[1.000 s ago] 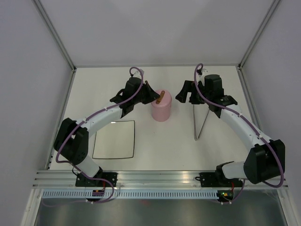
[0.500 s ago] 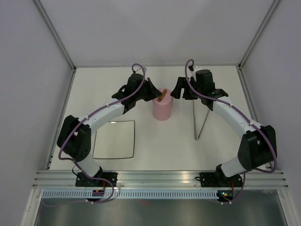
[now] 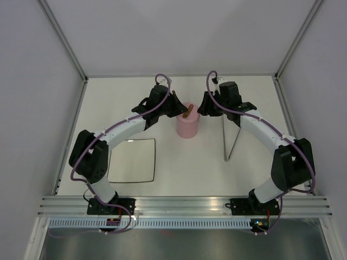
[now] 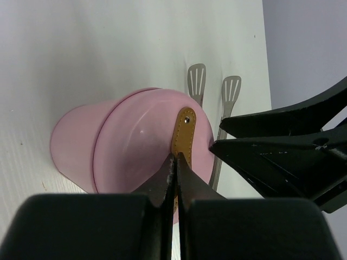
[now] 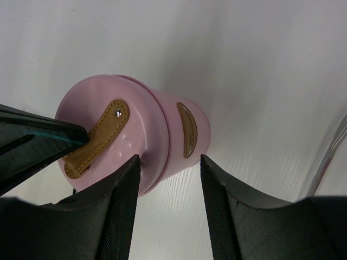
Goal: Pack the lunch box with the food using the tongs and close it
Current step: Close the box lid on the packing box.
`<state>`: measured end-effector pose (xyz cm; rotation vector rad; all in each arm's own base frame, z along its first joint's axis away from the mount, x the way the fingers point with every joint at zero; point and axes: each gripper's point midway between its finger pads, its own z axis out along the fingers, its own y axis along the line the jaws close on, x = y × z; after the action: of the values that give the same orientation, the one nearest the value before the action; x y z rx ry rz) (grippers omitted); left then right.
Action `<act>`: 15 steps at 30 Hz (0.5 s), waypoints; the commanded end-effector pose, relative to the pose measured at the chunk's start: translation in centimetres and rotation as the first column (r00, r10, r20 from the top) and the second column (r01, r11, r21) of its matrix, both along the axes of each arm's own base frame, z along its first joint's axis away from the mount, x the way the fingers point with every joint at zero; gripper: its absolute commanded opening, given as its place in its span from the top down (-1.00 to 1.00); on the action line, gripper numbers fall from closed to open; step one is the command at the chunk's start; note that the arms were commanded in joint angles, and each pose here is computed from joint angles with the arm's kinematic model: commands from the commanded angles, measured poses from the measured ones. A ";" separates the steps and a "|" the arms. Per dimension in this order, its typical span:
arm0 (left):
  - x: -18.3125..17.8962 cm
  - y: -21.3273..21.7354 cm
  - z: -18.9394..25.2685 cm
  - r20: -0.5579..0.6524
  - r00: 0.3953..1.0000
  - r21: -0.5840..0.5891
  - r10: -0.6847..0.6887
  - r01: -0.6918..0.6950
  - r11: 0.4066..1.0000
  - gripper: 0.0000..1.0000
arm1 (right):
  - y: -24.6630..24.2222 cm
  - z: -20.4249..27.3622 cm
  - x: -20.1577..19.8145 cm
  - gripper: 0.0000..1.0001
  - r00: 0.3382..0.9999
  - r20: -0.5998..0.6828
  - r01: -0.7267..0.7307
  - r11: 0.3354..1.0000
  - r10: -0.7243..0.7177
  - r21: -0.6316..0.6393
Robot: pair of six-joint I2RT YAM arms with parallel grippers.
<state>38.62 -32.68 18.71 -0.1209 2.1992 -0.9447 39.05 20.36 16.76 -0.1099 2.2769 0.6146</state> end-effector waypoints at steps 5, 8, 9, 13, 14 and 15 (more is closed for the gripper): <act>0.4 0.1 0.2 0.003 1.000 0.039 -0.002 0.002 0.999 0.95 | -1.8 -3.7 0.5 -0.04 0.995 -0.076 0.050 0.987 -0.062 -0.153; 0.6 0.7 0.2 -0.017 1.000 0.053 0.023 -0.022 0.998 0.95 | -1.8 -2.6 1.2 -0.04 0.997 -0.040 0.053 0.985 -0.061 -0.161; 0.6 1.2 -0.5 -0.041 0.998 0.081 0.045 -0.042 0.996 0.95 | -1.8 -2.6 1.4 -0.04 0.997 -0.037 0.057 0.984 -0.064 -0.171; 0.6 2.7 -2.6 -0.112 0.988 0.125 0.111 -0.097 0.987 0.95 | -1.9 -3.6 1.2 -0.04 0.997 -0.064 0.037 0.973 -0.053 -0.229; 0.5 3.0 -3.3 -0.138 0.983 0.124 0.124 -0.107 0.986 0.95 | -2.0 -4.1 1.1 -0.03 0.996 -0.072 0.031 0.969 -0.050 -0.245; 0.2 3.5 -4.4 -0.189 0.972 0.110 0.140 -0.120 0.987 0.95 | -1.7 -4.5 0.7 -0.02 0.996 -0.081 0.018 0.968 -0.040 -0.252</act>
<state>38.91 -31.52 18.12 -0.1802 2.2615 -0.8714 40.90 19.41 14.72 -0.1216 2.3349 0.4272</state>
